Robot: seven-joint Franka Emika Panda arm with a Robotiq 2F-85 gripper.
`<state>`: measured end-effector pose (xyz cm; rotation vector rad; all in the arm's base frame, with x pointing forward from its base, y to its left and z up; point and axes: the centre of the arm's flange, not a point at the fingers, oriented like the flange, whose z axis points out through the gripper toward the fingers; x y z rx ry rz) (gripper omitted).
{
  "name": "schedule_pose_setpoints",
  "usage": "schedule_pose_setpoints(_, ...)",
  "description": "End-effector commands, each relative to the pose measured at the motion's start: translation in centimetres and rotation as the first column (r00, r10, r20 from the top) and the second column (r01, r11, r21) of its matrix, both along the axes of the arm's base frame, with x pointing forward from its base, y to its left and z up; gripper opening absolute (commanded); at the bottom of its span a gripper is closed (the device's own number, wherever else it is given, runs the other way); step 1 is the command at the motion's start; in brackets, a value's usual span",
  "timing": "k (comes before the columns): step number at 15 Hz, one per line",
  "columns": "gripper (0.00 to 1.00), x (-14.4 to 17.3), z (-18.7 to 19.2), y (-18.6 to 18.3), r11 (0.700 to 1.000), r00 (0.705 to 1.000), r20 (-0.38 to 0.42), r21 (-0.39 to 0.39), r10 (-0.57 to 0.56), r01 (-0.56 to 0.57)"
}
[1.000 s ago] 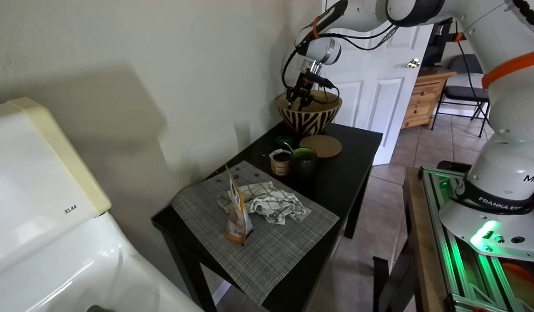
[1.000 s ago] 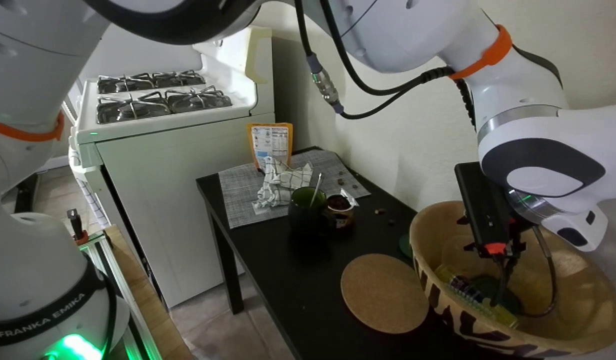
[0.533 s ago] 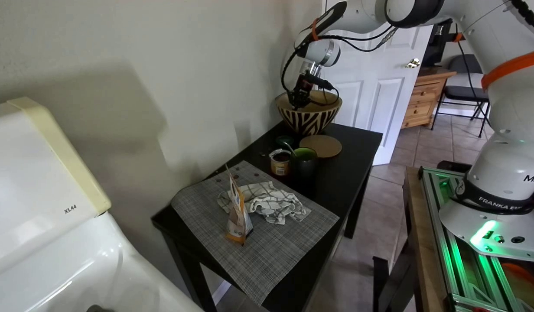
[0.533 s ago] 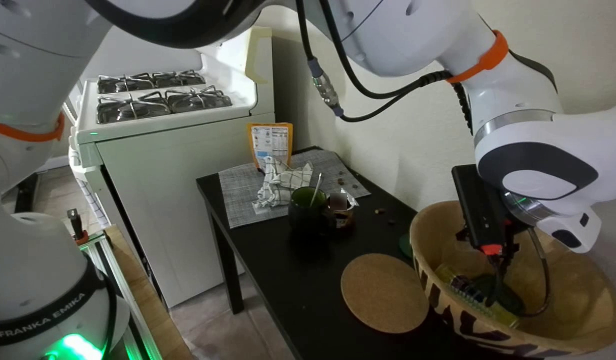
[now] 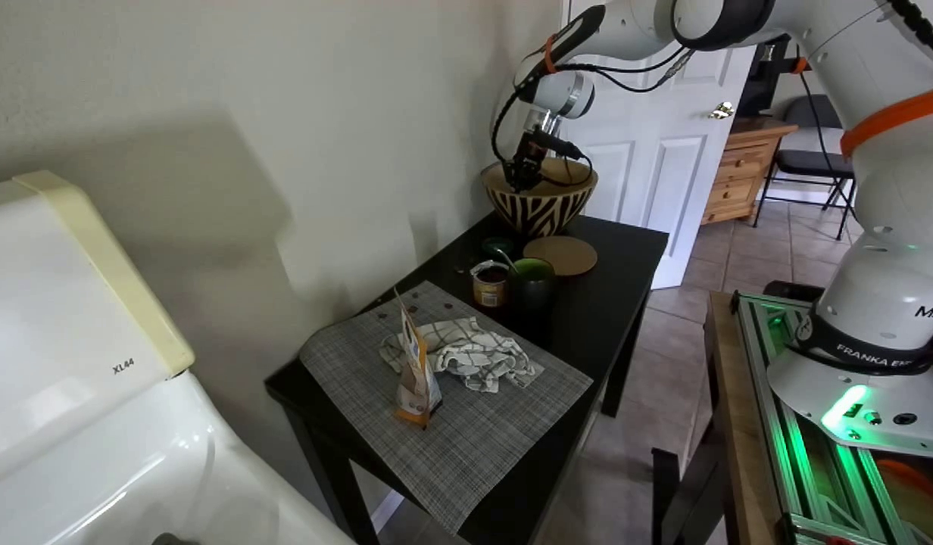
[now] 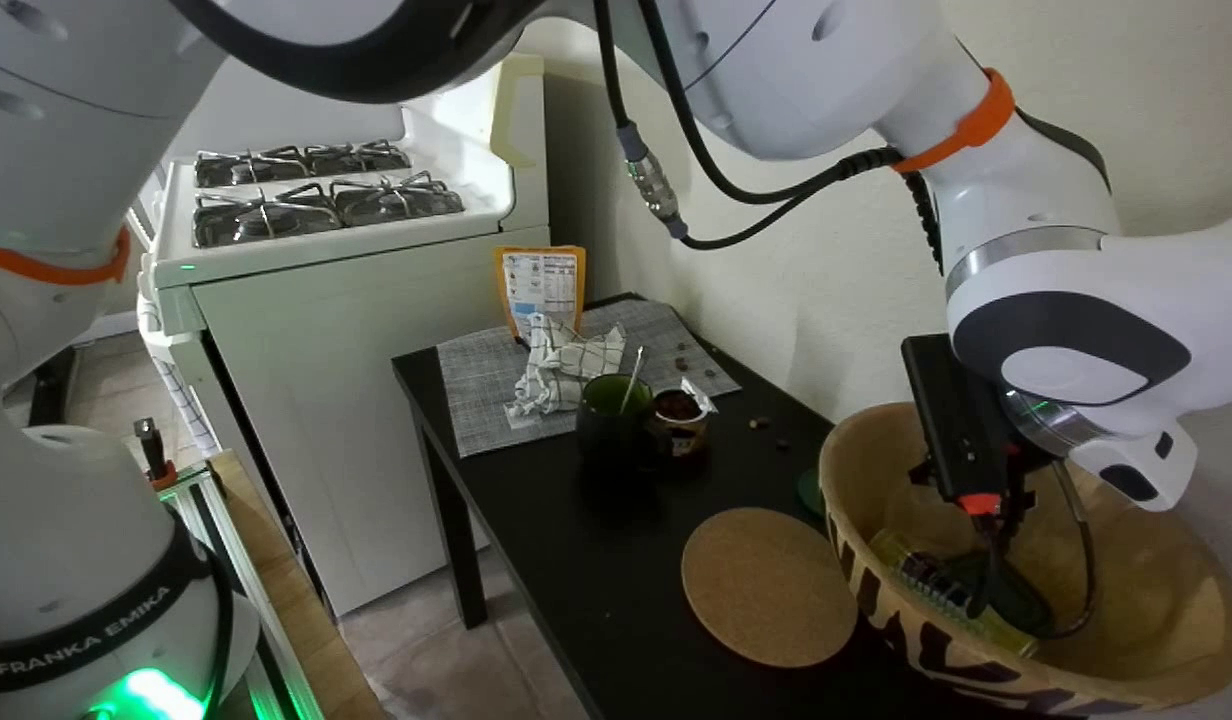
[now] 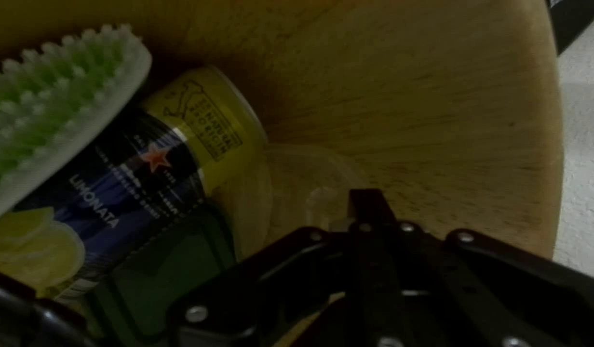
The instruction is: Remove the clear bowl from the wooden bowl and put it on the placemat.
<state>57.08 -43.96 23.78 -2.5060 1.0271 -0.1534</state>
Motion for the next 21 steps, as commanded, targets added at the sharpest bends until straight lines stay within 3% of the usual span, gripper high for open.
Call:
schedule_pose_setpoints(1, 0.29, -0.7, -0.2, 0.3, 1.0, 1.0, 0.011, -0.022, 0.008, -0.008)
schedule_pose_setpoints(3, 0.36, -0.8, -0.1, 0.1, 0.999, 1.0, 0.012, -0.038, 0.006, -0.006)
schedule_pose_setpoints(10, 0.88, -0.9, 1.0, -0.8, 0.995, 0.999, 0.034, -0.097, -0.002, 0.006)
schedule_pose_setpoints(12, 1.0, -0.9, 0.9, -1.2, 0.992, 1.0, 0.007, -0.128, -0.001, 0.002)
schedule_pose_setpoints(19, 1.0, -1.3, -0.9, -1.7, 0.976, 0.991, -0.126, -0.208, 0.032, -0.058)
schedule_pose_setpoints(21, 0.93, -0.9, -1.2, -1.3, 0.97, 0.99, -0.135, -0.236, 0.029, -0.061)
